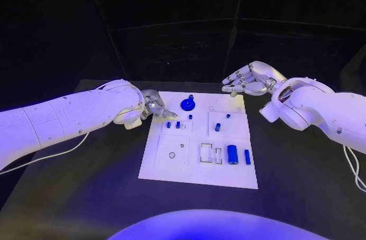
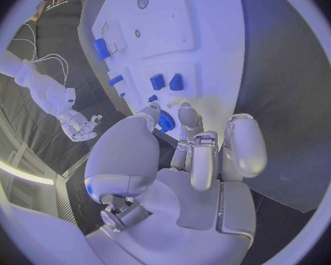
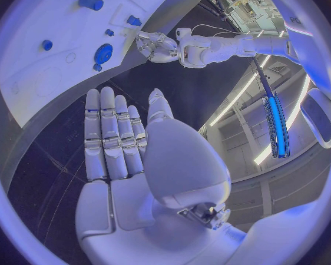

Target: Assemble the parts on the task board

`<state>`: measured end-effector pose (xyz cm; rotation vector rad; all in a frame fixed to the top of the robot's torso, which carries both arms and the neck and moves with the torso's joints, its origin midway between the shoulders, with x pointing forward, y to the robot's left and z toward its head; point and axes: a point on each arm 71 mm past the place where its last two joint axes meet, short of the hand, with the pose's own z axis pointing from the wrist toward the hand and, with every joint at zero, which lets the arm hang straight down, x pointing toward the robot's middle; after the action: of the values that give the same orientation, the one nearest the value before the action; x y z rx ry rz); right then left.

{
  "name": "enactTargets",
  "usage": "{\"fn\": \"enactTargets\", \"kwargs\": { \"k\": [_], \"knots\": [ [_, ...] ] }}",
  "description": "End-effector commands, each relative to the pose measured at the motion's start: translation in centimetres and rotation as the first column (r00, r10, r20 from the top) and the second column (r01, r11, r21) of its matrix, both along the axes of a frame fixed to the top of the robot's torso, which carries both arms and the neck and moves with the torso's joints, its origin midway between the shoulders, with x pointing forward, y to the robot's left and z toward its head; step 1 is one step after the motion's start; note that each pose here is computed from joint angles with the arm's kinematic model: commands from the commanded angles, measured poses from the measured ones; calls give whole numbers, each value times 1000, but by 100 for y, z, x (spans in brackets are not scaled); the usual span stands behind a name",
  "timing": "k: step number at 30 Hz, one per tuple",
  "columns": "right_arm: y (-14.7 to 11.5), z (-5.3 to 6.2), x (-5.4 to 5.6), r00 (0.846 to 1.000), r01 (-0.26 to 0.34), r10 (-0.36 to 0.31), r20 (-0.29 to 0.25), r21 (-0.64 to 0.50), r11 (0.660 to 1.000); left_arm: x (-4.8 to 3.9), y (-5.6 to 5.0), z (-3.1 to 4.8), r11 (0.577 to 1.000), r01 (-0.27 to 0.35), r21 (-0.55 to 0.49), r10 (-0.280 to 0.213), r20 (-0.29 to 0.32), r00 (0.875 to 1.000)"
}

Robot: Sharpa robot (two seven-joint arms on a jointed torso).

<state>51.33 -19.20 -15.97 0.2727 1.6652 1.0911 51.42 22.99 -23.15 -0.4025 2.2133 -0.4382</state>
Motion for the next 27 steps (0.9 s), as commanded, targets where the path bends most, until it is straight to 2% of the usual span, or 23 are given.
{"fn": "enactTargets", "kwargs": {
  "k": [1, 6, 9, 11, 12, 15, 18, 21, 24, 27],
  "knots": [
    [-1, 15, 2, 1000, -2, 2, 5, 6, 1000, 37, -54, 87, 977, -32, -212, 49, 75, 996],
    [-4, 14, 4, 1000, -1, 1, 4, 5, 1000, 56, -139, 145, 945, 34, -325, 10, 130, 991],
    [-1, 14, 6, 1000, -1, 1, 4, 5, 1000, 72, -250, 186, 927, 113, -358, -46, 191, 980],
    [4, 13, 6, 1000, -2, 2, 4, 6, 1000, 72, -354, 209, 922, 196, -335, -112, 255, 960],
    [5, 13, 6, 1000, -2, 2, 4, 6, 1000, 69, -375, 211, 921, 213, -327, -126, 268, 955],
    [10, 12, 8, 1000, -3, 3, 4, 6, 1000, 54, -528, 224, 912, 325, -249, -227, 353, 908],
    [14, 12, 8, 1000, -4, 4, 4, 6, 1000, 44, -634, 206, 904, 392, -170, -302, 395, 867],
    [18, 12, 8, 1000, -4, 4, 4, 6, 1000, 46, -721, 163, 895, 437, -86, -369, 407, 836],
    [22, 13, 8, 1000, -5, 5, 4, 6, 1000, 56, -789, 113, 885, 465, -10, -421, 404, 812],
    [28, 13, 7, 1000, -6, 6, 4, 7, 1000, 77, -849, 71, 876, 479, 54, -459, 397, 795]
  ]
}}
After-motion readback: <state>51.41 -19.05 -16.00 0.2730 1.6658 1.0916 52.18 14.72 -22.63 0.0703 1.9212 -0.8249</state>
